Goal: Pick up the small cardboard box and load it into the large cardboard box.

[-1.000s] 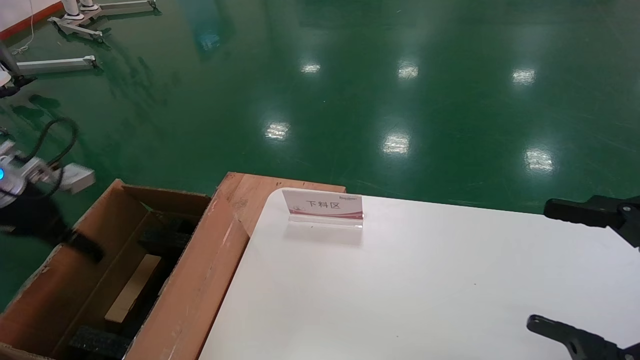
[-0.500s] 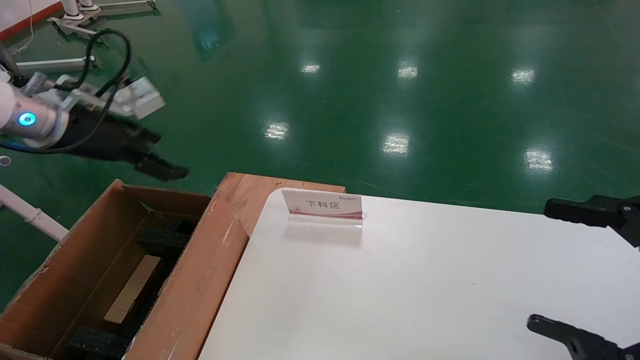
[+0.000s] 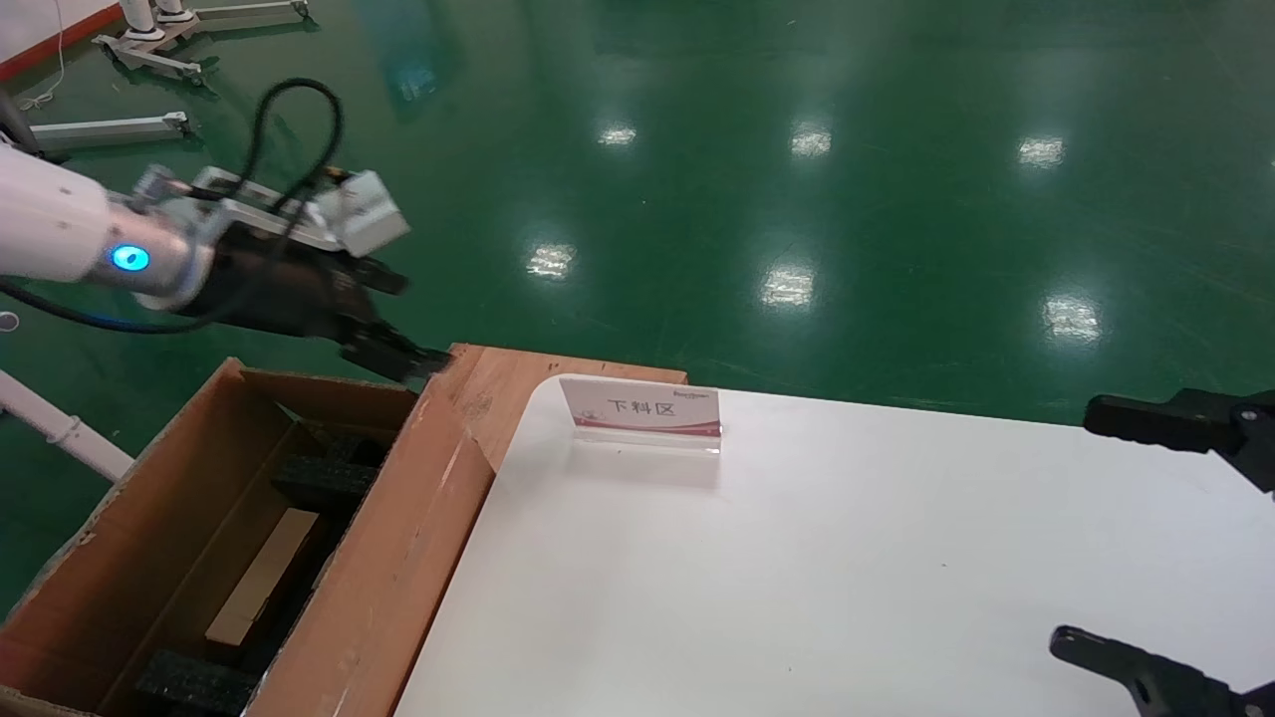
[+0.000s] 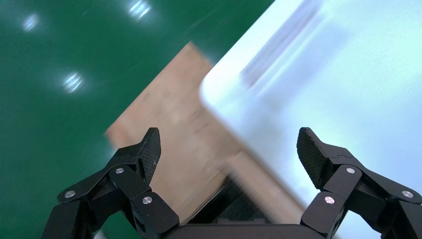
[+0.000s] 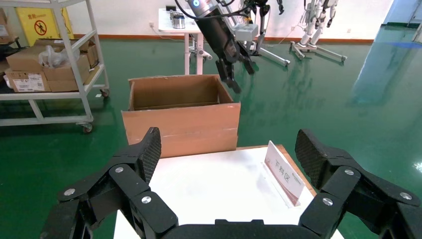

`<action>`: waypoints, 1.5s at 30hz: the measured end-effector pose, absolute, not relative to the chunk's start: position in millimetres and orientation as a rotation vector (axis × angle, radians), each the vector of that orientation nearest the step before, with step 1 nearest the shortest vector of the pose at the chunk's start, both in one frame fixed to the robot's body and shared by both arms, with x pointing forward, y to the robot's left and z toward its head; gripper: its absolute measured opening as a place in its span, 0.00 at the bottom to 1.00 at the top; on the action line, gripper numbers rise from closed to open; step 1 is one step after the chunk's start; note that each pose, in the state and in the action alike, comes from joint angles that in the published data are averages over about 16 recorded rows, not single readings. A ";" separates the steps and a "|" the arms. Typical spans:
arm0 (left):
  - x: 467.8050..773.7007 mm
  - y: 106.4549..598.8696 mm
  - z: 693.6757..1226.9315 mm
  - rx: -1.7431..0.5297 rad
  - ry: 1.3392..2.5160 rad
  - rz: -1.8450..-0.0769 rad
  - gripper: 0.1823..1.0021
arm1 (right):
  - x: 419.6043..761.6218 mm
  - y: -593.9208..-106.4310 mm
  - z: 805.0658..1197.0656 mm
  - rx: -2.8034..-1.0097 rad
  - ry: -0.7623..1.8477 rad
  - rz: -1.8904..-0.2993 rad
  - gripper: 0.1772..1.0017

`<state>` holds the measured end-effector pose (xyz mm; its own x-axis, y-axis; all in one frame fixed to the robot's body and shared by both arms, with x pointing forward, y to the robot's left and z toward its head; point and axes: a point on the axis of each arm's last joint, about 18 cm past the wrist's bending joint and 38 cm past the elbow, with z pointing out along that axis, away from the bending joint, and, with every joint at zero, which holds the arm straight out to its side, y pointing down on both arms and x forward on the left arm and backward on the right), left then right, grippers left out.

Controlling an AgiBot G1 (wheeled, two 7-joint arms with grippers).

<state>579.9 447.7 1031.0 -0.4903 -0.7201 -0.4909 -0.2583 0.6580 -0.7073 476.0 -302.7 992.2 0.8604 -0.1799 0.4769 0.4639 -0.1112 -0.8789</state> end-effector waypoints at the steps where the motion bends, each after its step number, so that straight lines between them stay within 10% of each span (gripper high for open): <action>1: 580.8 441.2 1029.3 -0.740 2.070 -0.739 1.00 | 476.0 -302.7 992.2 -1.594 -0.228 -0.553 1.00; 23: 563.3 324.1 1001.5 -0.293 2.230 -1.252 1.00 | 475.9 -302.7 992.2 -1.594 -0.228 -0.553 1.00; 45: 501.5 292.2 994.8 0.152 2.050 -1.702 1.00 | 475.6 -302.4 992.1 -1.595 -0.229 -0.553 1.00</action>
